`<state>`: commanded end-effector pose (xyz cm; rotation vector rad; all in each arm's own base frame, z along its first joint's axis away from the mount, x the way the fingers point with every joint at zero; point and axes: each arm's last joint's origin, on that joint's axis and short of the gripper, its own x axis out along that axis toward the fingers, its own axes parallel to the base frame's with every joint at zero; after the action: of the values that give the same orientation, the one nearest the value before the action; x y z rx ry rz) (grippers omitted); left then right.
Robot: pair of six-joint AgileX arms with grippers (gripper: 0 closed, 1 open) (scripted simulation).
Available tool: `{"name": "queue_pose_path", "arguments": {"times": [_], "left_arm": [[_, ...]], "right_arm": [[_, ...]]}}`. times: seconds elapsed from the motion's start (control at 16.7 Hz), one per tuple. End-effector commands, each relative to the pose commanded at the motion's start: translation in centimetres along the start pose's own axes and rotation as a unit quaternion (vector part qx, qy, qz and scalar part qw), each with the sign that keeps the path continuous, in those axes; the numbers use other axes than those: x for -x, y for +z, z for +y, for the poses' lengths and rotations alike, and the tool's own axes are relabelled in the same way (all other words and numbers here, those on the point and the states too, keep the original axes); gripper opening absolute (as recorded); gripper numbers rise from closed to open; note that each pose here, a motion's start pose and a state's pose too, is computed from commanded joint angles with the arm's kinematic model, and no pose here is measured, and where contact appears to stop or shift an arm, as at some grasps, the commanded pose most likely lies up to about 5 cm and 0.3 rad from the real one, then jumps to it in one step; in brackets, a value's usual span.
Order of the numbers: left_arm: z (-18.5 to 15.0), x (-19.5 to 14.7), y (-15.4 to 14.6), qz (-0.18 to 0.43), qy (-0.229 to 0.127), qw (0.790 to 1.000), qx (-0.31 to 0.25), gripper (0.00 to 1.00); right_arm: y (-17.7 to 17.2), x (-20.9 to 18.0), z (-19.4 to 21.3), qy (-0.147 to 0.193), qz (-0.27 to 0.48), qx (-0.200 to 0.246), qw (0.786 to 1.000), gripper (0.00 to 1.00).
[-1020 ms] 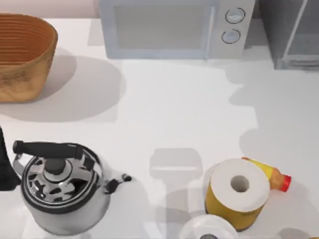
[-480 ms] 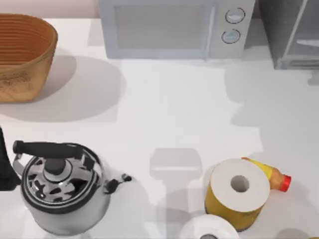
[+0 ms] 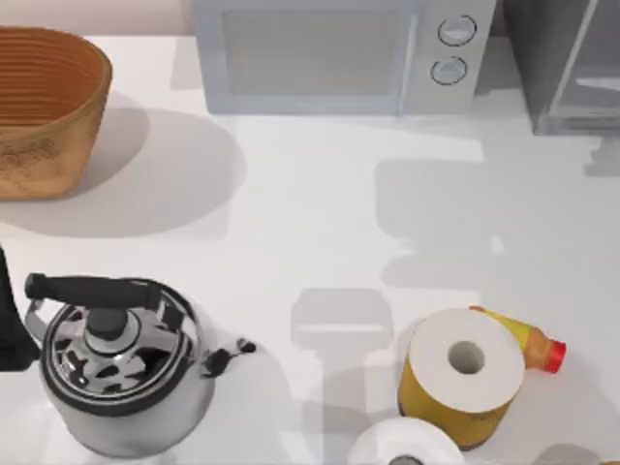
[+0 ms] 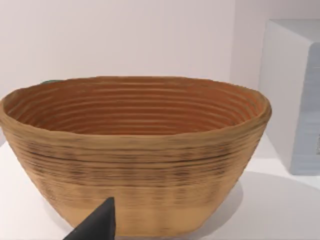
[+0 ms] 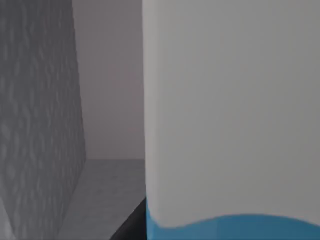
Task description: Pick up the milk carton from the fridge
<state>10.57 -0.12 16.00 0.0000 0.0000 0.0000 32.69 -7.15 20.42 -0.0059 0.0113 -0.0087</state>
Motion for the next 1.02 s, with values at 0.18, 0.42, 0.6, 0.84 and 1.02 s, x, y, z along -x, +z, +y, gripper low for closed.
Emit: {"name": "queue_pose_path", "arguments": {"times": [0.18,0.42,0.6,0.84,1.02], "left_arm": [[0.0,0.0,0.0,0.000,0.000,1.000,0.000,1.00],[0.0,0.0,0.0,0.000,0.000,1.000,0.000,1.00],[0.0,0.0,0.0,0.000,0.000,1.000,0.000,1.00],[0.0,0.0,0.0,0.000,0.000,1.000,0.000,1.00],[0.0,0.0,0.0,0.000,0.000,1.000,0.000,1.00]], "right_arm": [[2.6,4.3,1.8,-0.001,-0.005,0.002,1.000,0.00],[4.0,11.8,4.3,-0.002,-0.015,0.002,1.000,0.00],[2.6,16.9,5.5,-0.001,-0.022,0.000,1.000,0.00],[-1.1,20.8,6.4,0.001,-0.021,-0.003,1.000,0.00],[-3.4,21.8,6.7,0.003,-0.012,-0.003,1.000,0.00]]}}
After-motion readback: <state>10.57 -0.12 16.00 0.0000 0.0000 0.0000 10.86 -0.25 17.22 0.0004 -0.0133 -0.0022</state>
